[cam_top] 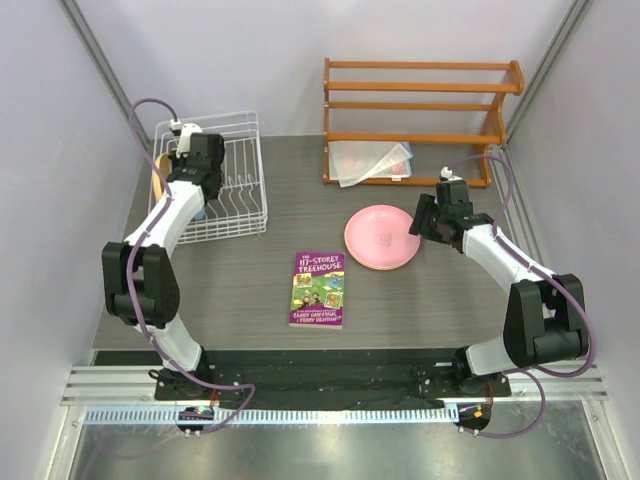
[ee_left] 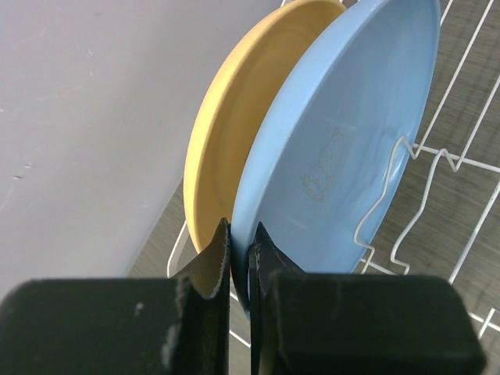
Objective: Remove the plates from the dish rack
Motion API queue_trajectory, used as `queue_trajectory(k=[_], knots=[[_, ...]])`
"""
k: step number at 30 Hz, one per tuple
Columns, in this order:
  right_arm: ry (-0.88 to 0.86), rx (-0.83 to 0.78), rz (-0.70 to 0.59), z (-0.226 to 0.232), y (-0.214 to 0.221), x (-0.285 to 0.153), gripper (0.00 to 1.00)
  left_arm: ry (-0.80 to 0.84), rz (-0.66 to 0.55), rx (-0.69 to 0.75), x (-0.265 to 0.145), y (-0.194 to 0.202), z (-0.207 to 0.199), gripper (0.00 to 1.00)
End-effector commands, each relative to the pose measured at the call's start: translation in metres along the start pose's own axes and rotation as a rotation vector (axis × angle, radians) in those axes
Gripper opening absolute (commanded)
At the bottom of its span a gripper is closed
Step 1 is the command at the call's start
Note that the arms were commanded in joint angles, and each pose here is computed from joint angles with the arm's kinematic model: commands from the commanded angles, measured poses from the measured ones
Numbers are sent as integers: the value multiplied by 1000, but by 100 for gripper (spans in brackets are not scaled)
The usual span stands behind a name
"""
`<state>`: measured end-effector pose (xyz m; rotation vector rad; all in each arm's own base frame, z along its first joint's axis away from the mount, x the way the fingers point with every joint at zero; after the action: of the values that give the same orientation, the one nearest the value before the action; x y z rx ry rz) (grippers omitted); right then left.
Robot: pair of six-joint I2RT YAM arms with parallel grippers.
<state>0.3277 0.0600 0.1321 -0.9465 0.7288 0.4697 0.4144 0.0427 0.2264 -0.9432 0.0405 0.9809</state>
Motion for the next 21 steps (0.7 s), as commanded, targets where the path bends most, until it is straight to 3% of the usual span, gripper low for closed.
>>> queue_trajectory(k=[1,10,21], knots=[[-51,4,-36,11,-12,-4,61,-119,-168,-150,-39,-46,43,0],[-80,8,-41,14,-12,-11,61,-148,-191,-161,-56,-47,57,0],[-84,2,-50,13,-13,-15,61,-165,-132,-95,-46,-24,34,0]])
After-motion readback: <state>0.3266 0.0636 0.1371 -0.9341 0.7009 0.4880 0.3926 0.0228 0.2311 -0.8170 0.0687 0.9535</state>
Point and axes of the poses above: each gripper's point midway between its finger pads, its own x axis out along the fingers, its own z axis along the line the jaws close on, y = z × x, the point moved 5 cm from there along -x, back along the fingers, and after that the axes turned 15 degrees about x, right-handed, at the moved point
